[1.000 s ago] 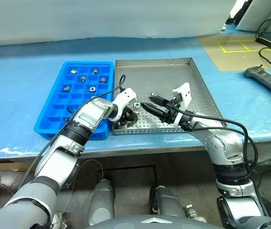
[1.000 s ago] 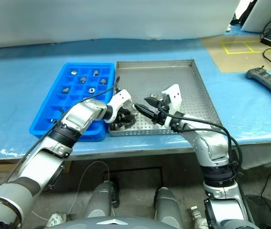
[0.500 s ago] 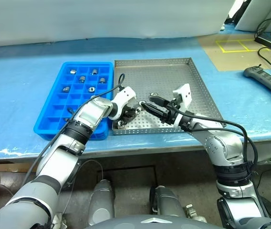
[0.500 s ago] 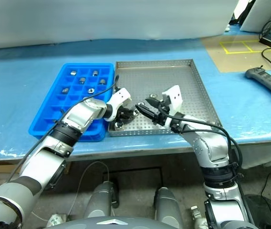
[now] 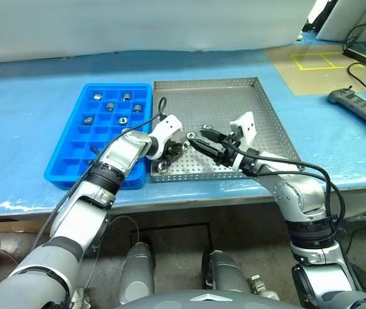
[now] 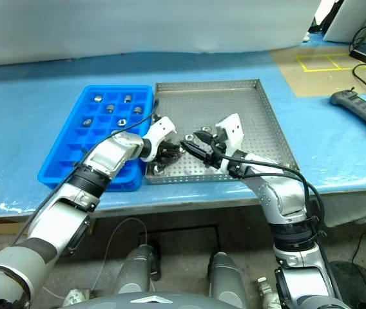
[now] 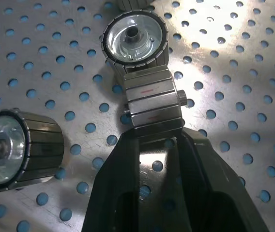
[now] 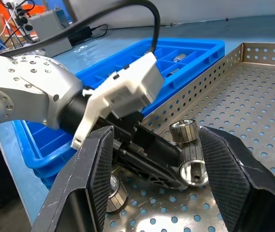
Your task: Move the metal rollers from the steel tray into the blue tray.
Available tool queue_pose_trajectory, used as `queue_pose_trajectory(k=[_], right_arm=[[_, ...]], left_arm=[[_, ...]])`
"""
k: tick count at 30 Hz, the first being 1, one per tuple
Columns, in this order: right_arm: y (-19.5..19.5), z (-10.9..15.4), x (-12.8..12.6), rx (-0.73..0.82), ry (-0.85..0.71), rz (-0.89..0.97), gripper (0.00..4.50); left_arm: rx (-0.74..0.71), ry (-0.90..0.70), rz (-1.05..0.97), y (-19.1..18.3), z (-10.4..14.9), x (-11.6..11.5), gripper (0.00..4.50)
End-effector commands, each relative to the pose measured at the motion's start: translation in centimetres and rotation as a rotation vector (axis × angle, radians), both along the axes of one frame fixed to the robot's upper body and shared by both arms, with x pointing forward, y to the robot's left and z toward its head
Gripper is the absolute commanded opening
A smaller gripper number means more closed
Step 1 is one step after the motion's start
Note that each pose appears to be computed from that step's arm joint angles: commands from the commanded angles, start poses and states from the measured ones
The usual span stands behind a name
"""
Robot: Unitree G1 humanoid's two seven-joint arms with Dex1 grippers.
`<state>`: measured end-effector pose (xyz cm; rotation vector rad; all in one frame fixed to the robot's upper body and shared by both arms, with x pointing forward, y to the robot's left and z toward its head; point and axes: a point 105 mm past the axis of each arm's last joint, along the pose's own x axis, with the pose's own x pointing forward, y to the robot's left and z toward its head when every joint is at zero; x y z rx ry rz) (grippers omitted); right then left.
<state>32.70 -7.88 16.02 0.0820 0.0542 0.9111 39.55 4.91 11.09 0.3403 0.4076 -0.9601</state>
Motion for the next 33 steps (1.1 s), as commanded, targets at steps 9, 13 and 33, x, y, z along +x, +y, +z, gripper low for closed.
queue_pose_trajectory(k=[9,13,33], right_arm=[[-0.4,5.7,-1.0,0.139,-0.099,0.138,2.89],[-1.2,8.0,-1.0,0.311,-0.038,0.183,2.89],[-2.0,6.0,-1.2,0.343,0.097,0.193,2.89]], left_arm=[[-0.226,-0.046,-0.272,3.7,5.7,-2.6,0.79],[-0.285,-0.103,-0.336,4.3,6.5,-3.5,0.79],[-0.446,-0.157,-0.447,1.9,8.9,-6.0,0.79]])
